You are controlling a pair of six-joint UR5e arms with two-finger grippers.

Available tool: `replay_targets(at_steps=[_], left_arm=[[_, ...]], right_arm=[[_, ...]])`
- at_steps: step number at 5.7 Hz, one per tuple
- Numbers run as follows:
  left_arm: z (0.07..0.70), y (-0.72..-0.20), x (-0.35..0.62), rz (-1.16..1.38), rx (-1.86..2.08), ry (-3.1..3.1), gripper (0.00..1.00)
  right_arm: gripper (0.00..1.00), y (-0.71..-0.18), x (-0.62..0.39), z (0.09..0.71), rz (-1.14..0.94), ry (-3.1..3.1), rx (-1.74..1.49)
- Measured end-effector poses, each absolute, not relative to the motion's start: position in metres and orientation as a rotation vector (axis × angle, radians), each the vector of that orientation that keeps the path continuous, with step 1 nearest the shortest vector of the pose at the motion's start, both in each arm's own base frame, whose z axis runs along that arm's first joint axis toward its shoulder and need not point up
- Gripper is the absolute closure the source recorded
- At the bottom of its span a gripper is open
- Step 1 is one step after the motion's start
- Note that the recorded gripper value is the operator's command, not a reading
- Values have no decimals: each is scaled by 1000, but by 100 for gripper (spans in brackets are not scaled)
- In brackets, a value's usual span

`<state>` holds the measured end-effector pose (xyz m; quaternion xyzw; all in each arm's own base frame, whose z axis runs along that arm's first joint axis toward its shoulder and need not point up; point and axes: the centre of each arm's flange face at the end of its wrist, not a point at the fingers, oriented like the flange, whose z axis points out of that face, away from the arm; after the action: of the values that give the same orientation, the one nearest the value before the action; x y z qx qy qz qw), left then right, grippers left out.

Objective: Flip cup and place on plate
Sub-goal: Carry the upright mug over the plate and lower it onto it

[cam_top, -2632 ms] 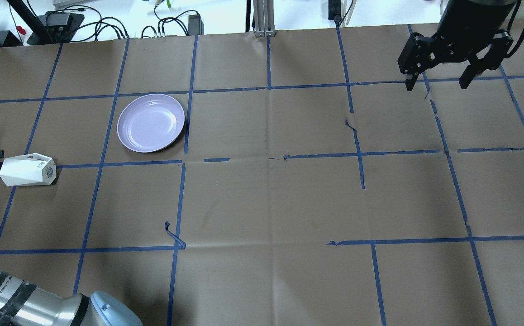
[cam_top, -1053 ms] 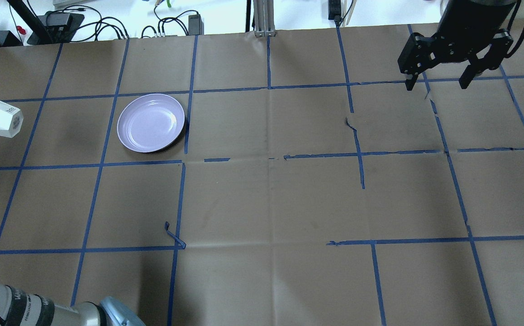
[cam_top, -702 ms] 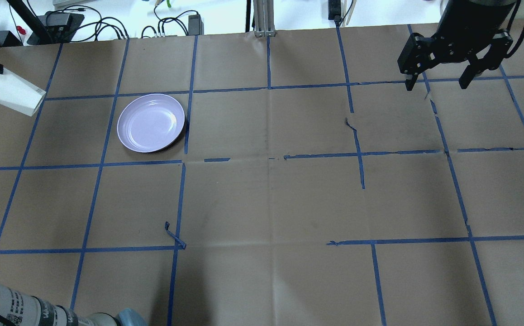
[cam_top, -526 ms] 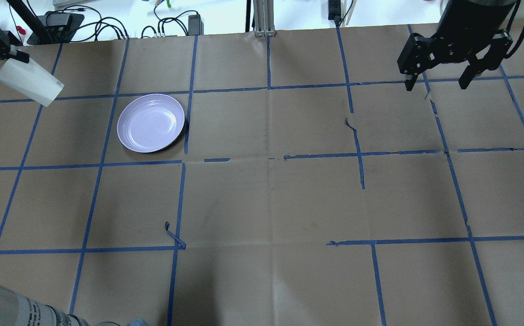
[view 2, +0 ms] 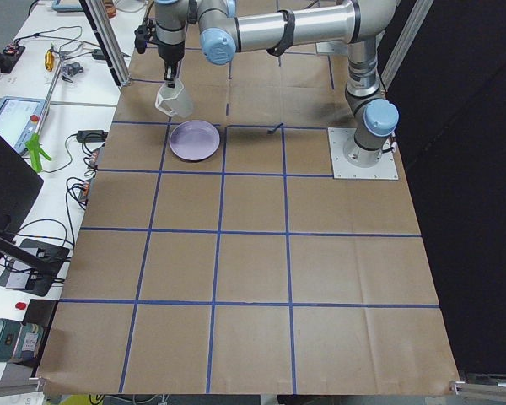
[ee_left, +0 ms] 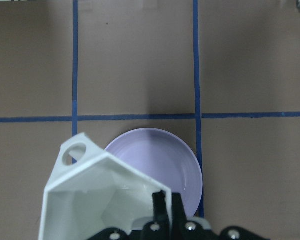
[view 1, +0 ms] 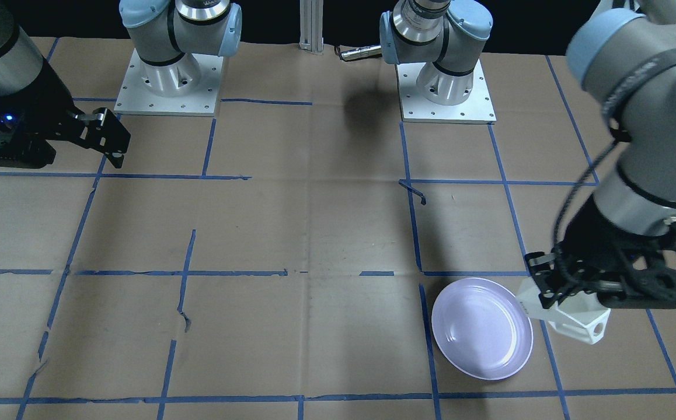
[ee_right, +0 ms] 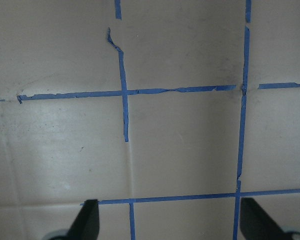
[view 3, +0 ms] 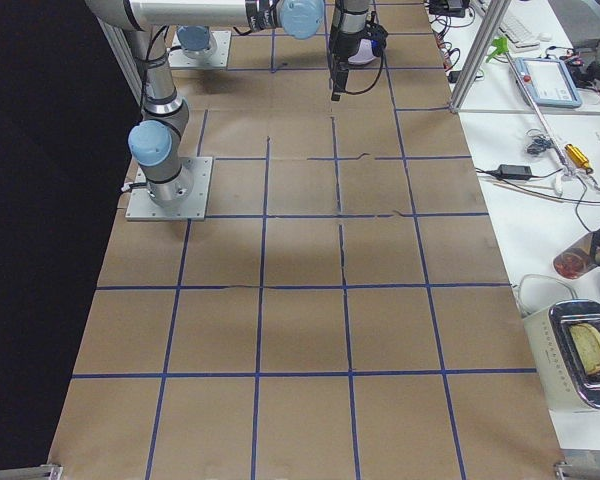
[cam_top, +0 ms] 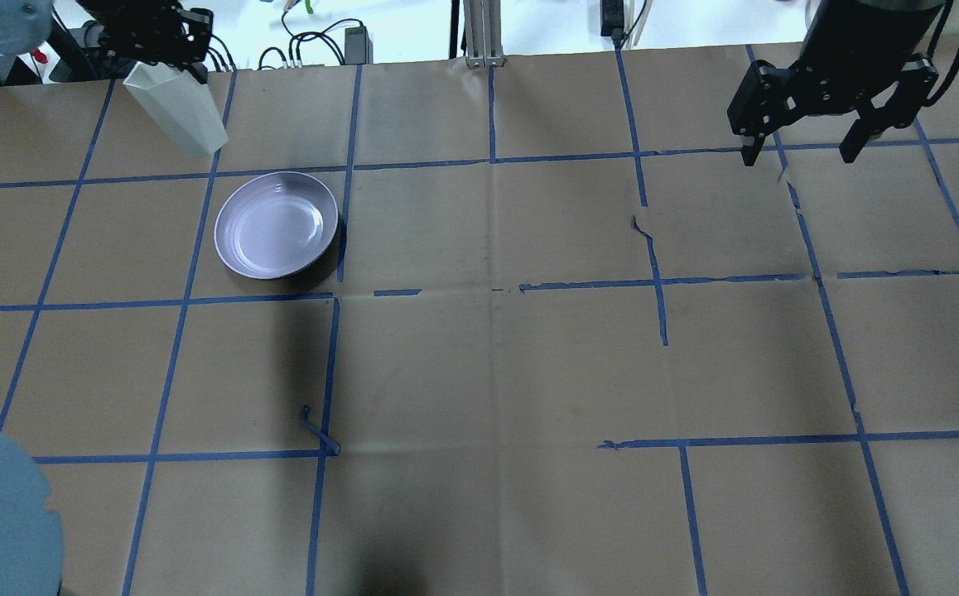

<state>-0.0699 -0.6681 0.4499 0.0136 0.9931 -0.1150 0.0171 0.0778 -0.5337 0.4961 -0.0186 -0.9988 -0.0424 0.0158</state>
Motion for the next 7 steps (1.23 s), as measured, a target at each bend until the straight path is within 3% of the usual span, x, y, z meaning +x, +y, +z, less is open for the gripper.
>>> replay_targets(at_steps=[3, 5, 6, 7], left_arm=[[331, -647, -97, -543, 88, 2920, 100], [280, -639, -100, -496, 106, 2933, 100], [265, -632, -100, -459, 109, 2942, 82], [257, -628, -99, -438, 112, 2947, 22]], right_arm=[[0, -534, 78, 496, -132, -3107, -58], [0, -534, 78, 496, -132, -3107, -58], [0, -534, 78, 496, -132, -3107, -58], [0, -534, 78, 496, -132, -3107, -58]])
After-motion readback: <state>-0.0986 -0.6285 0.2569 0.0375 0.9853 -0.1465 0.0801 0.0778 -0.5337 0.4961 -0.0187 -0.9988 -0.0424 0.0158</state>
